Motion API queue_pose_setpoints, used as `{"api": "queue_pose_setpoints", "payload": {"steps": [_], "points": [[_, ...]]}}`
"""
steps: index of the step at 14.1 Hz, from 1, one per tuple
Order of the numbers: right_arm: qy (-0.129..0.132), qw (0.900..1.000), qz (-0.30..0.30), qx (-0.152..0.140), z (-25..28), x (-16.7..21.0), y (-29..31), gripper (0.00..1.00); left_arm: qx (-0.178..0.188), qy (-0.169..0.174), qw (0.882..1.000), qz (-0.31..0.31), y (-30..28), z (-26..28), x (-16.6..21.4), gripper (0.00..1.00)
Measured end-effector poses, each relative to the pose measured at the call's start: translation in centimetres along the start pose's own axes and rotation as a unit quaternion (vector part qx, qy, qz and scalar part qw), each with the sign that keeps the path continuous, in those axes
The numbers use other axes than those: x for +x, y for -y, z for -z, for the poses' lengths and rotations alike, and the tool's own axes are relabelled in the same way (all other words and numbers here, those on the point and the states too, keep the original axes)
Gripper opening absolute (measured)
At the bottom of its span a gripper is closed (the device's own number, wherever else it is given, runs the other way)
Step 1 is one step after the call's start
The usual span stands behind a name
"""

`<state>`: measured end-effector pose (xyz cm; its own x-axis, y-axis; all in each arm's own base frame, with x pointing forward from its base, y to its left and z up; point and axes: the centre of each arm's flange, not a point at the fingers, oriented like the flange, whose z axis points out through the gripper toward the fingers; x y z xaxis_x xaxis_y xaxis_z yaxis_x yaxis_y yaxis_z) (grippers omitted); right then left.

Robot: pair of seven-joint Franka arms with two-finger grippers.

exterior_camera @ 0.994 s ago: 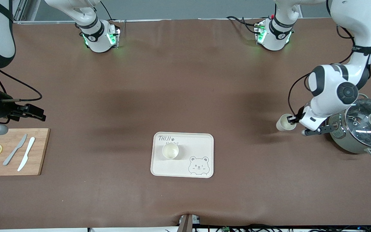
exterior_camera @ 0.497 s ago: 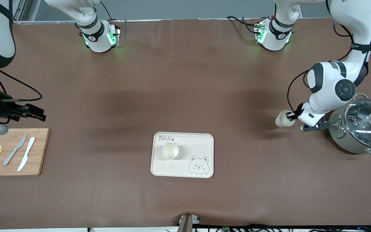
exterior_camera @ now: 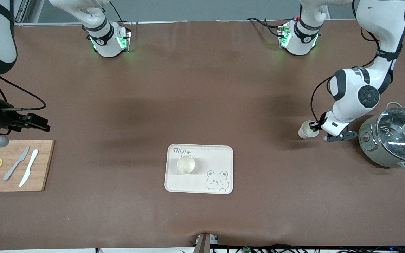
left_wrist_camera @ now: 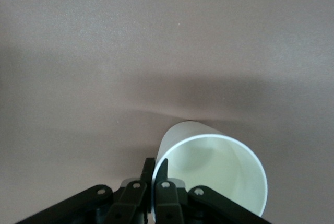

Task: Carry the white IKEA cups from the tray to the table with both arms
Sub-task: 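Set the cup down beside the pot and open the left gripper, then raise the left gripper while the right gripper reaches the remaining cup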

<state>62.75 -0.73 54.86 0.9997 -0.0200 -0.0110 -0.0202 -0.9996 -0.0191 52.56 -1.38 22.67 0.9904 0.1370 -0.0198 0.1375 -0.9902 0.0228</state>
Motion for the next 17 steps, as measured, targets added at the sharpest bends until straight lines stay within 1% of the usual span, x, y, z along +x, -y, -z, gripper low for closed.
{"api": "queue_pose_setpoints", "payload": {"steps": [1,2,4,5,7,8,9,10,11,12,14,15,16,17], "points": [[0.0,1.0,0.0,0.0,0.0,0.0,0.0,1.0,0.0,0.0,1.0,-0.001,0.0,0.0,0.0,0.04],[0.0,1.0,0.0,0.0,0.0,0.0,0.0,1.0,0.0,0.0,1.0,-0.001,0.0,0.0,0.0,0.09],[0.0,1.0,0.0,0.0,0.0,0.0,0.0,1.0,0.001,0.004,1.0,0.0,0.2,-0.4,-0.2,0.27],[0.0,1.0,0.0,0.0,0.0,0.0,0.0,1.0,0.001,0.006,1.0,0.001,0.3,-0.5,-0.3,0.39],[0.0,1.0,0.0,0.0,0.0,0.0,0.0,1.0,0.001,0.006,1.0,0.003,0.5,-0.5,-0.2,0.42],[0.0,1.0,0.0,0.0,0.0,0.0,0.0,1.0,0.001,0.006,1.0,0.004,0.7,-0.5,-0.2,0.49],[0.0,1.0,0.0,0.0,0.0,0.0,0.0,1.0,0.001,0.005,1.0,0.004,0.8,-0.5,-0.2,0.57],[0.0,1.0,0.0,0.0,0.0,0.0,0.0,1.0,0.001,0.005,1.0,0.001,0.9,-0.5,-0.2,0.68],[0.0,1.0,0.0,0.0,0.0,0.0,0.0,1.0,0.001,0.005,1.0,-0.001,1.0,-0.5,-0.2,0.77],[0.0,1.0,0.0,0.0,0.0,0.0,0.0,1.0,0.001,0.004,1.0,0.0,1.2,-0.5,-0.1,0.79],[0.0,1.0,0.0,0.0,0.0,0.0,0.0,1.0,0.0,0.002,1.0,-0.004,1.8,-0.3,0.1,0.79],[0.0,1.0,0.0,0.0,0.0,0.0,0.0,1.0,0.0,0.001,1.0,-0.004,2.0,-0.2,0.2,0.83],[0.0,1.0,0.0,0.001,0.0,0.0,0.0,1.0,0.0,0.0,1.0,-0.006,2.1,-0.2,0.2,0.84],[0.0,1.0,0.001,0.004,0.0,0.0,0.3,1.0,0.0,-0.001,1.0,-0.006,2.0,-0.1,0.3,0.92]]}}
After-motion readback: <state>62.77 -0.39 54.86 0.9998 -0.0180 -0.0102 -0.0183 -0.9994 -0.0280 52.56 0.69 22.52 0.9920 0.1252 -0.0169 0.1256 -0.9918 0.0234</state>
